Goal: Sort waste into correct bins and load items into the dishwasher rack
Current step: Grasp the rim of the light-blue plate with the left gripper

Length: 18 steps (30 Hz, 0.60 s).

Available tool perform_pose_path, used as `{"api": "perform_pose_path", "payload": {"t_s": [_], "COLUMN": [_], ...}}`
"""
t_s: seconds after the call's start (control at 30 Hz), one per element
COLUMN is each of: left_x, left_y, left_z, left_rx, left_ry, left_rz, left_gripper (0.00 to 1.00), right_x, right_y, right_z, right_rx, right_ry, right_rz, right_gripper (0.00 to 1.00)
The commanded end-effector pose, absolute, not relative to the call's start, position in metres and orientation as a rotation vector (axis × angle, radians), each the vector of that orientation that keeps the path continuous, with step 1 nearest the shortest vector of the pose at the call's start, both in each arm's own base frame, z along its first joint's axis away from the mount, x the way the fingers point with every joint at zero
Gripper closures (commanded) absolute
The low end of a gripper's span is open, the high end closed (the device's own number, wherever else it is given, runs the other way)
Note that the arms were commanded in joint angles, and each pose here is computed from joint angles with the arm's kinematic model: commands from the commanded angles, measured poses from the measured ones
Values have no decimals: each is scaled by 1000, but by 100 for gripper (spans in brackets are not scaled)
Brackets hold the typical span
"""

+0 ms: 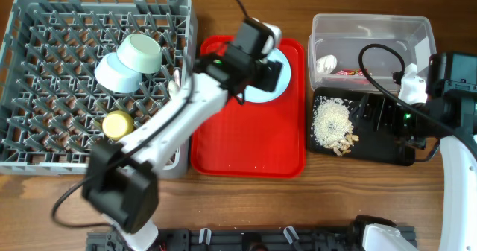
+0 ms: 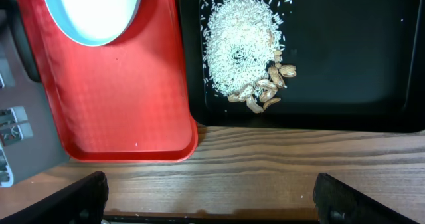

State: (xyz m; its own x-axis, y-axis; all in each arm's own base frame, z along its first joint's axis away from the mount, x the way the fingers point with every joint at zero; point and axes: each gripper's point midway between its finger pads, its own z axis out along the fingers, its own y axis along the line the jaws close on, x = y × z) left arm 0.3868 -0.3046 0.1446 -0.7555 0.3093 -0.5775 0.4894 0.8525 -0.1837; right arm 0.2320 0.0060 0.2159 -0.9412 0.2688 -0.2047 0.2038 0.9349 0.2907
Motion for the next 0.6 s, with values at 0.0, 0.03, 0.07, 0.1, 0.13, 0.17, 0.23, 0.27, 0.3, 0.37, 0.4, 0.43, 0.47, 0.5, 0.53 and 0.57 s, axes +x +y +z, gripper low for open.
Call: {"api": "perform_pose_path", "payload": {"t_s": [0.0,0.03,0.07,0.1,0.13,0.17,0.23,0.27,0.3,0.37,0.4,0.43,0.47,0.5,0.53,0.57], "left_x": [387,386,386,385,383,382,375,371,367,360,355,349,344,339,335,333], "left_y": [-328,-331,-331,-330,-329,-328,-322,-319,-317,-313,-311,-309,-306,-305,-304,-305], "left_z": [89,73,62,50,40,32,16,10,7,4,2,0,-2,-2,-3,-4], "left_rx": [739,754,759,764,770,774,786,792,799,810,817,828,839,848,858,868], "left_ry": [2498,2519,2539,2562,2583,2600,2653,2680,2700,2730,2750,2773,2797,2810,2821,2825], "left_rz": [-391,-380,-373,-363,-353,-345,-320,-309,-298,-284,-275,-262,-250,-241,-235,-232], "left_gripper": [34,34,34,34,34,34,36,39,43,53,59,67,73,79,83,86], "right_x": [232,232,232,232,232,232,232,232,232,232,232,232,232,232,232,232], "right_y": [6,6,6,5,5,5,5,5,5,5,5,6,6,5,5,5], "right_z": [217,217,217,217,217,217,217,217,217,217,217,217,217,217,217,217], "right_rx": [325,325,325,325,325,325,325,325,325,325,325,325,324,325,325,325], "right_ry": [2846,2846,2846,2846,2846,2846,2846,2846,2846,2845,2846,2846,2846,2846,2846,2846], "right_rz": [386,387,387,386,386,386,386,386,386,386,386,387,386,386,386,386], "right_gripper": [0,0,0,0,0,1,0,0,0,0,0,0,0,0,0,0]}}
